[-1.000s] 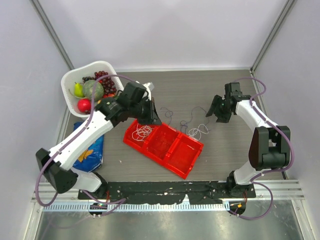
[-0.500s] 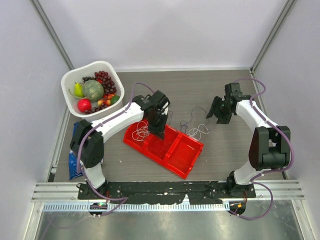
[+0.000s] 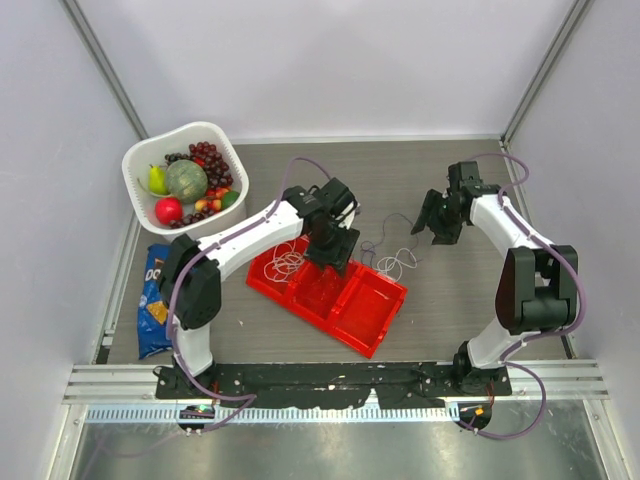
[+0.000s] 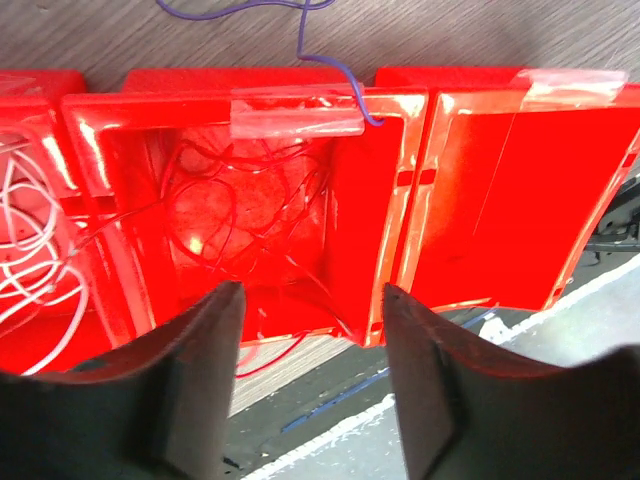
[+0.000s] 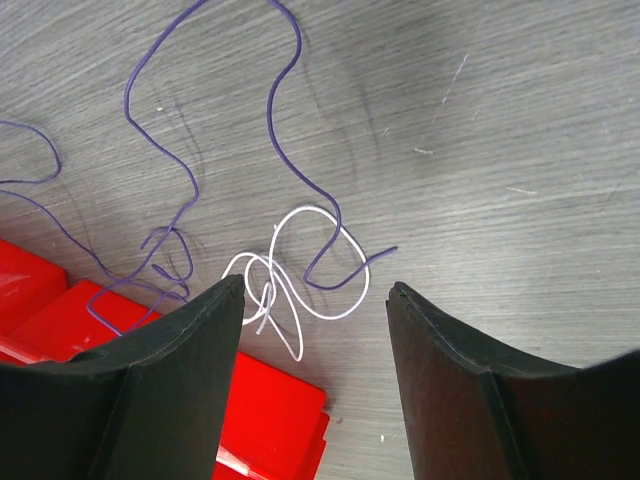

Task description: Untangle the cables

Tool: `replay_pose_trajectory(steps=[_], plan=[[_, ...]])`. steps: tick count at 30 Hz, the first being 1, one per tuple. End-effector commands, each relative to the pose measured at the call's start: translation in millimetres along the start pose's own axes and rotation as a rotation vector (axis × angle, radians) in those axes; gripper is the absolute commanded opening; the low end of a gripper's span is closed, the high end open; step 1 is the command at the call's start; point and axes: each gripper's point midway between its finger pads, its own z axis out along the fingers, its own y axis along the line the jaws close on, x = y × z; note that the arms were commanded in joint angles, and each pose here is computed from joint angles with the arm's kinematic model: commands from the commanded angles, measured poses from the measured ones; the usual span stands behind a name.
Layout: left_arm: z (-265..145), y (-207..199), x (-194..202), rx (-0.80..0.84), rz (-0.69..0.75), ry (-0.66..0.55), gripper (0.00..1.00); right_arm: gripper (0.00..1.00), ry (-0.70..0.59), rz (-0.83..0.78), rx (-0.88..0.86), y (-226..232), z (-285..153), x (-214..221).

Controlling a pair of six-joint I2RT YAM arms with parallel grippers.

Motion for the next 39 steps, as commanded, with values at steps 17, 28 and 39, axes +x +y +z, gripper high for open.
replay_pose_trajectory(steps=[17,28,39], plan=[[-81,99,-11,-0.235,-0.168,-0.401,0.70,0.63,0.012,-0.036,-0.004,9,9,-19],[-56,76,24,0.024,-0.108,-0.470,0.68,0.63,0.046,-0.092,-0.006,18,8,-5],[-26,85,58,0.022,-0.088,-0.349,0.62,0.63,0.031,-0.105,-0.011,18,3,0]])
